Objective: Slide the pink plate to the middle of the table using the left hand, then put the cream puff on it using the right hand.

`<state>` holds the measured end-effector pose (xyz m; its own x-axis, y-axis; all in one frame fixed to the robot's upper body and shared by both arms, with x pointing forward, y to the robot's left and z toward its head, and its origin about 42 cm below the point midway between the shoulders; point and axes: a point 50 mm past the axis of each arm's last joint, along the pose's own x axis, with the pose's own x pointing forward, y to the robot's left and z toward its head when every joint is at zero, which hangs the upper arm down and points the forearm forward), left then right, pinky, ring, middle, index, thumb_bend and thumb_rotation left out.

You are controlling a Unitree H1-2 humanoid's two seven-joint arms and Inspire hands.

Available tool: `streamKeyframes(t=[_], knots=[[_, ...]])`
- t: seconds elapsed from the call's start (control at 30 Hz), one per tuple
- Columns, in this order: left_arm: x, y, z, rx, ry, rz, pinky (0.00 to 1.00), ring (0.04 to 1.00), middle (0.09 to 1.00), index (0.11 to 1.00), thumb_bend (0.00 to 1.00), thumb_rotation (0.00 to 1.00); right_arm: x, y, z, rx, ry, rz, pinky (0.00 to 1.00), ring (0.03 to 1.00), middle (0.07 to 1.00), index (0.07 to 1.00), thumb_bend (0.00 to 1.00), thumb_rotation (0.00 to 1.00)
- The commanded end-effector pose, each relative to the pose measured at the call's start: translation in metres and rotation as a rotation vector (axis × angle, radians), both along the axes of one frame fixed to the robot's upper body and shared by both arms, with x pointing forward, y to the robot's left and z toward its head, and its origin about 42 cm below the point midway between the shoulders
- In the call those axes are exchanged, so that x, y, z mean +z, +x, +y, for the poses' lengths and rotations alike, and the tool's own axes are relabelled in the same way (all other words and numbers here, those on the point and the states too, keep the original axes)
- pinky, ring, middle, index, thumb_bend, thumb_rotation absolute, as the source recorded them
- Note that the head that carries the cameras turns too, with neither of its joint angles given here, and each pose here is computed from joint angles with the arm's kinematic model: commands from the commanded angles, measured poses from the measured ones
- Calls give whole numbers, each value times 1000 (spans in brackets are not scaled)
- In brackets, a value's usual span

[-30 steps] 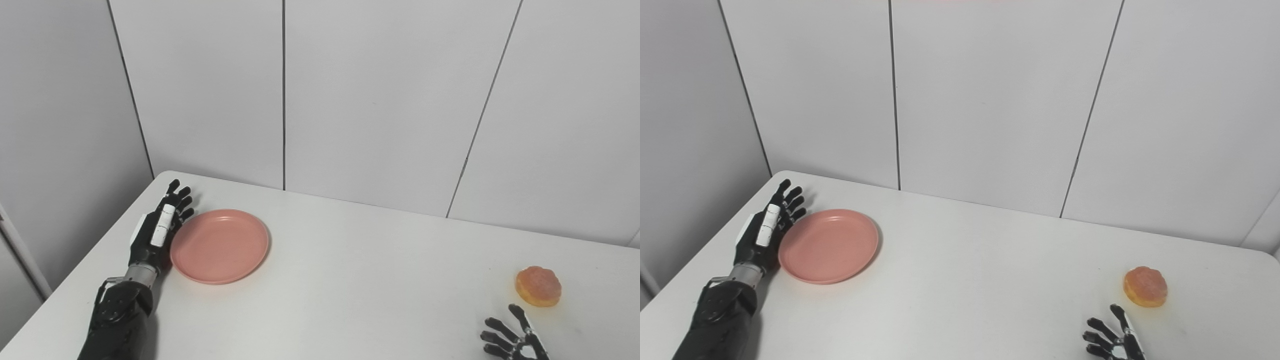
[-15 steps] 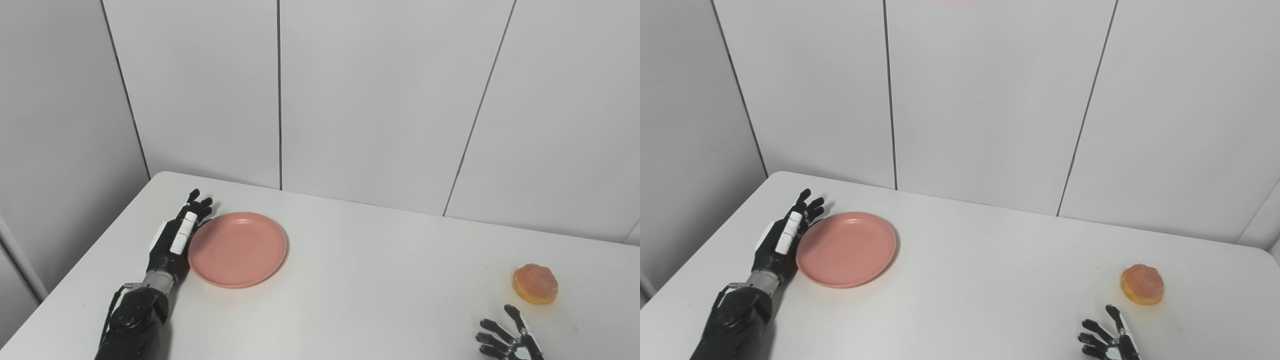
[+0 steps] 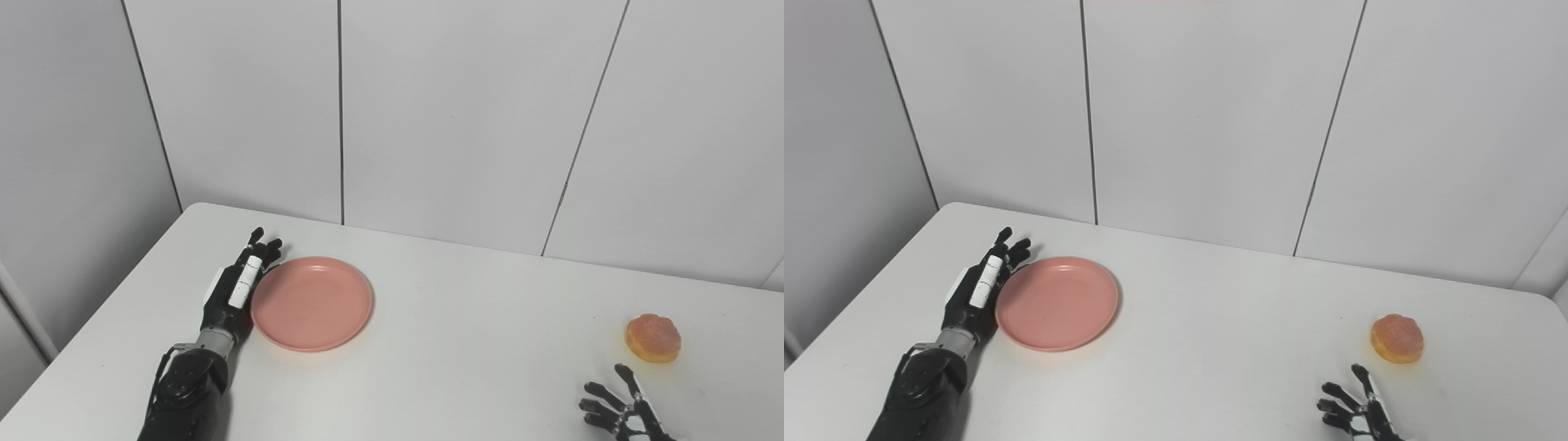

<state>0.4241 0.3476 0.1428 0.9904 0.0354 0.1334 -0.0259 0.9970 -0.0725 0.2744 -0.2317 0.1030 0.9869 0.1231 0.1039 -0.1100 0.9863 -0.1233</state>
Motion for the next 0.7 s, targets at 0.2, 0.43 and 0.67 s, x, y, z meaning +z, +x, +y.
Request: streamKeyframes(t=[0.2, 0.43, 0.67], knots=[[-12, -1, -20, -54, -35, 44, 958, 958, 934, 991, 904, 759, -14, -15, 13, 26, -39, 104, 690, 727, 786, 948, 865, 1000], [-15, 3, -28, -81, -35, 48, 944, 957, 930, 997, 924, 757, -11, -15, 23, 25, -48, 96, 671, 720, 783, 943, 846, 1000], [-13, 7, -29, -97, -34, 32, 921, 963, 940, 997, 905, 787, -8, -14, 39, 32, -69, 85, 662, 721, 782, 947, 865, 1000]])
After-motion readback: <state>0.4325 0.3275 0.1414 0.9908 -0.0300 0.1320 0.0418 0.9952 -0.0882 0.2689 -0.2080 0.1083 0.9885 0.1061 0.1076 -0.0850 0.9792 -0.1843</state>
